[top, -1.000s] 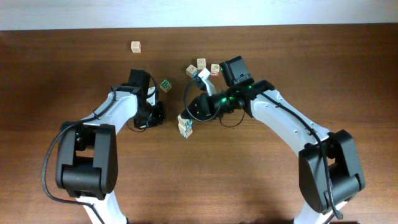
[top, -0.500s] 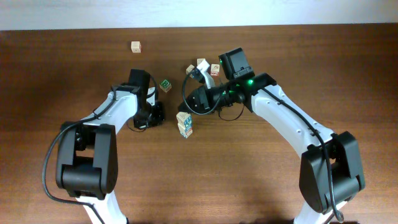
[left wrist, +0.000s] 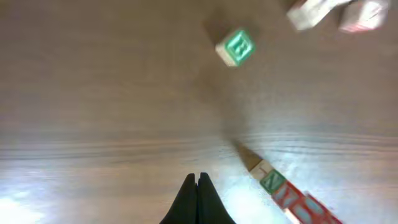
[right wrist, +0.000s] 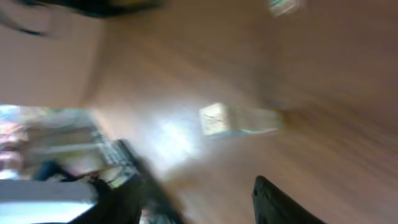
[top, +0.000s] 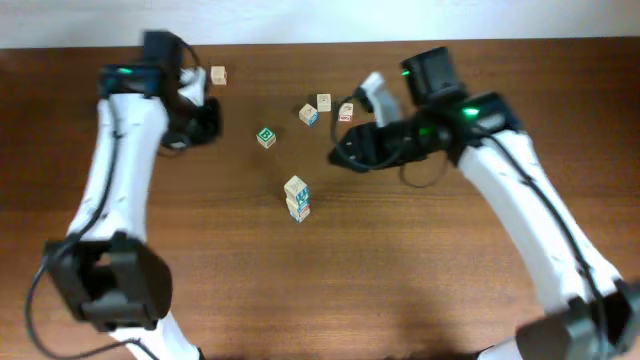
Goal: Rotate 5 blocks
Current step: 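Open both grippers and pull the arms away from the column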
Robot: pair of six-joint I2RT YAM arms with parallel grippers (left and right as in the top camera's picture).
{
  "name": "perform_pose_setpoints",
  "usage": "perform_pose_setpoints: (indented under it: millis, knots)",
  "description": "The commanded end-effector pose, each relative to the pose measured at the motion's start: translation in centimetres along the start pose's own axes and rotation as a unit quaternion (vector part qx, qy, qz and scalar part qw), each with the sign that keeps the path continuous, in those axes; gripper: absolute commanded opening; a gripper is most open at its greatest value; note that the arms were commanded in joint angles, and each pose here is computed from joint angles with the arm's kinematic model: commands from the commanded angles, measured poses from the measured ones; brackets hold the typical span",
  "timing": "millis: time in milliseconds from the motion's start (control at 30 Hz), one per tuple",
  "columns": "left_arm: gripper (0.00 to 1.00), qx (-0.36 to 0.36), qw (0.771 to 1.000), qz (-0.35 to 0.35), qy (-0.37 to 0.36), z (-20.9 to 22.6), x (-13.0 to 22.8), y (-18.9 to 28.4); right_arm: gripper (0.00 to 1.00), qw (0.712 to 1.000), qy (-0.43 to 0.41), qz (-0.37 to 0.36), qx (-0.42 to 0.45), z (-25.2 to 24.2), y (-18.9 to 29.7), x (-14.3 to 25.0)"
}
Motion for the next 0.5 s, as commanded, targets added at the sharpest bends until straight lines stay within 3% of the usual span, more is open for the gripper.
perform_pose_setpoints:
  millis: [0,67,133,167,200,233,467]
  knots:
    - [0.00,0.024,0.993,-0.101,-0.063,-1.2,-0.6,9.6,0.66,0.976,0.051,-0.023,0.210,-2.3,6.4,0.2]
    - [0.03,0.036,0.988,-0.133,-0.071,-1.9,0.0,12.5,0.73,0.964,0.053,-0.030,0.257,-2.2,8.7,0.8]
    - [0.19,0.047,0.982,-0.166,-0.079,-2.2,1.0,15.4,0.89,0.954,0.060,-0.050,0.291,-1.3,11.3,1.5]
    - [0.55,0.050,0.979,-0.179,-0.081,-2.3,1.4,16.4,0.98,0.949,0.064,-0.060,0.303,-0.7,12.6,1.9]
    - [0.87,0.052,0.977,-0.188,-0.082,-2.3,1.7,17.1,0.98,0.946,0.066,-0.068,0.311,-0.2,13.5,2.2]
    - [0.99,0.051,0.976,-0.196,-0.083,-2.3,1.8,17.6,0.98,0.942,0.067,-0.076,0.319,0.3,14.5,2.7]
    - [0.99,0.065,0.974,-0.199,-0.083,-2.6,2.1,18.2,0.98,0.924,0.088,-0.145,0.342,5.3,21.0,7.3]
Point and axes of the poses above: each gripper's point midway between its finger pads, its own y axis back along the fingers, its own z axis along the line the jaws close on, x = y × z, the point moved 2 cm from there along y, back along the fingers, and after that the axes turned 13 degrees about y, right-handed, at the moved point
